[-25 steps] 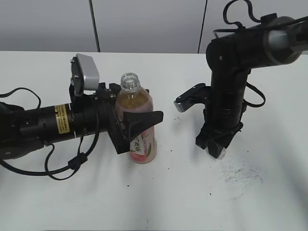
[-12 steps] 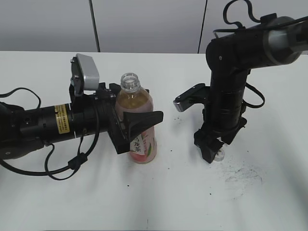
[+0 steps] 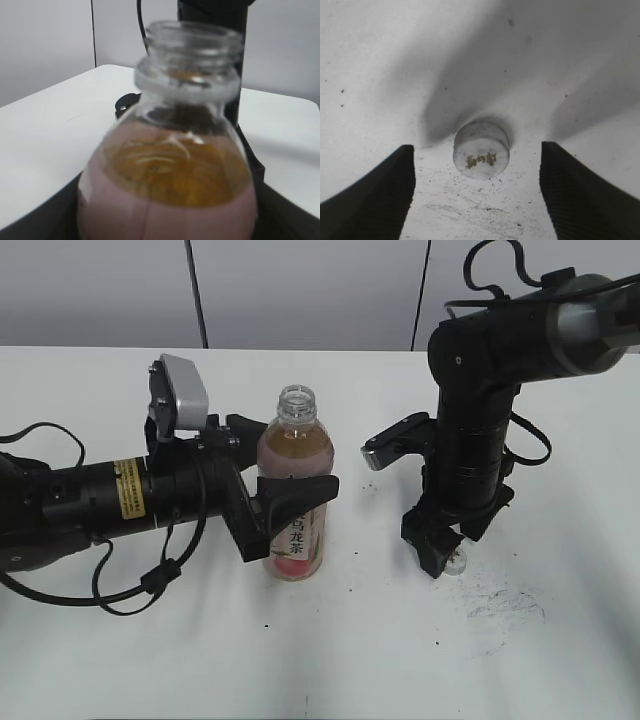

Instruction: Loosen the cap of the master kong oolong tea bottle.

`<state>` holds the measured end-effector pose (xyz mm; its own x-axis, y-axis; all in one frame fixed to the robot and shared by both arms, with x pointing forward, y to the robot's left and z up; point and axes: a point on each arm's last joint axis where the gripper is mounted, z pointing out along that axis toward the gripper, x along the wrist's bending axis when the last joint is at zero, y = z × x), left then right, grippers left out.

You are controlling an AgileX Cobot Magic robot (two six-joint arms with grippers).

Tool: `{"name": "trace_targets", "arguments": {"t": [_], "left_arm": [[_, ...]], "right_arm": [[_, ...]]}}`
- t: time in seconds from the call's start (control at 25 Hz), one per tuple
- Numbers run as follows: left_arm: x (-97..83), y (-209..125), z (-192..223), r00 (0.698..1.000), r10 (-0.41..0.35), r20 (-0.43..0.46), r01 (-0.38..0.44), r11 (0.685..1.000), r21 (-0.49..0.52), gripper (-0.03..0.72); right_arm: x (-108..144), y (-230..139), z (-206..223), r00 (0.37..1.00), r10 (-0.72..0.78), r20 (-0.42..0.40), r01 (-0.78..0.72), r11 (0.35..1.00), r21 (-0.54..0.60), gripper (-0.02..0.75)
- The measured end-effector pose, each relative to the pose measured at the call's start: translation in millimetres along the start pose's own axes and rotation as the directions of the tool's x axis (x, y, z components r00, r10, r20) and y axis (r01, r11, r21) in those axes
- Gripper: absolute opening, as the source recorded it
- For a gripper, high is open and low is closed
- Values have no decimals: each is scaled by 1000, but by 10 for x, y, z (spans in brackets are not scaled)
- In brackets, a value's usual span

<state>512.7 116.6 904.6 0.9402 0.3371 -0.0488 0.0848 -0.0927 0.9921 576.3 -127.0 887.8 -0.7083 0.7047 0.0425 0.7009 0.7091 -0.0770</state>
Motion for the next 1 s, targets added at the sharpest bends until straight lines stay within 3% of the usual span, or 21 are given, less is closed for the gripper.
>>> {"name": "trace_targets", "arguments": {"t": [0.52, 1.0], "left_arm": [[8, -4, 0, 1000, -6, -9, 6, 1000, 4, 546], [69, 17, -4, 997, 8, -76, -9, 1000, -18, 568]], "right_arm": [[0, 0, 0, 1000, 4, 0, -4, 1000, 0, 574], [0, 0, 0, 1000, 5, 0, -5, 1000, 0, 574]]}}
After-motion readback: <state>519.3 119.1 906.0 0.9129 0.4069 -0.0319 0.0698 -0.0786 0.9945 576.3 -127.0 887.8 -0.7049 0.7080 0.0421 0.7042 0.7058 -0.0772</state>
